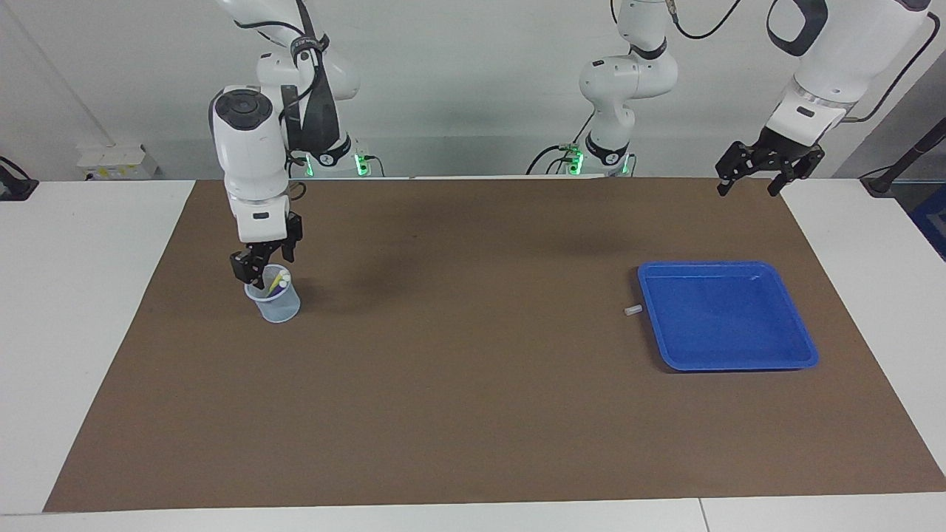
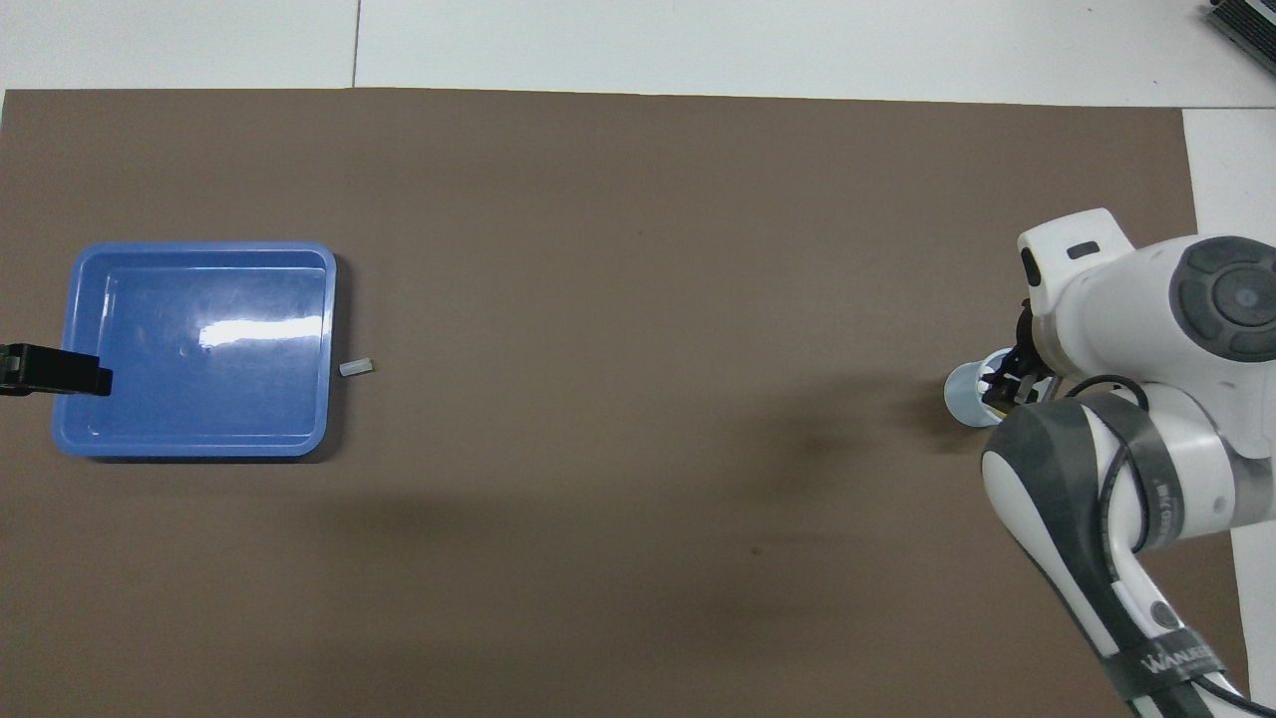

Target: Transfer and insert pens with both arms

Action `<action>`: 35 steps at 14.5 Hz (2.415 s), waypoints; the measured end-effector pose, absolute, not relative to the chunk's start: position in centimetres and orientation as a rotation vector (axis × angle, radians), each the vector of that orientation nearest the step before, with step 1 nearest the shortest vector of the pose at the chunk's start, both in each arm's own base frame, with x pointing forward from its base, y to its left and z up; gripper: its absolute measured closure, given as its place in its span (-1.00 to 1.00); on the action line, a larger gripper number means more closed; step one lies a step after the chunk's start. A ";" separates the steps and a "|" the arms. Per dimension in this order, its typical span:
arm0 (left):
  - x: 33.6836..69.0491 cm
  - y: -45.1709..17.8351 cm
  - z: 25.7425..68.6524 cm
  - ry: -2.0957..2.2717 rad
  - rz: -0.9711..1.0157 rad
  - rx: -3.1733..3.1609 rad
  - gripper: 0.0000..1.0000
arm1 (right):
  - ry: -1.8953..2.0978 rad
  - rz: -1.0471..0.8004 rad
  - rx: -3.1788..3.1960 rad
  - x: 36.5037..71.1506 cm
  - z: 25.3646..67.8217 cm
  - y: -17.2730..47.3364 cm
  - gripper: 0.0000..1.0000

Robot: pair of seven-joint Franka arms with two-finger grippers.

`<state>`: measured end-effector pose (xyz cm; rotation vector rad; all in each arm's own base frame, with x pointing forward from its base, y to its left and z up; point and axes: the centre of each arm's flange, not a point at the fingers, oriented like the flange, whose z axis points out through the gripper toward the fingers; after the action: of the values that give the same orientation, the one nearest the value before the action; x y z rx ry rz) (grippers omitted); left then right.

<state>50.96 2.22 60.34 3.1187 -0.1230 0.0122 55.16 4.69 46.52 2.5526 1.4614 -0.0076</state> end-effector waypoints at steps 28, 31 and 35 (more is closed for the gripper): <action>51.3 1.1 61.0 -0.119 0.057 3.122 -1.00 | 0.294 -0.070 3.152 53.0 60.0 7.8 -1.00; 51.5 -0.4 61.7 -0.132 0.079 3.121 -1.00 | 0.234 -0.077 3.156 53.1 59.8 7.8 -1.00; 52.1 -2.1 62.4 -0.149 0.101 3.113 -1.00 | 0.224 -0.079 3.156 53.1 59.8 7.8 -1.00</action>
<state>52.12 -2.12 62.41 3.1132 -0.1492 0.1014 53.14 7.84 59.77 3.1564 0.2238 -0.0785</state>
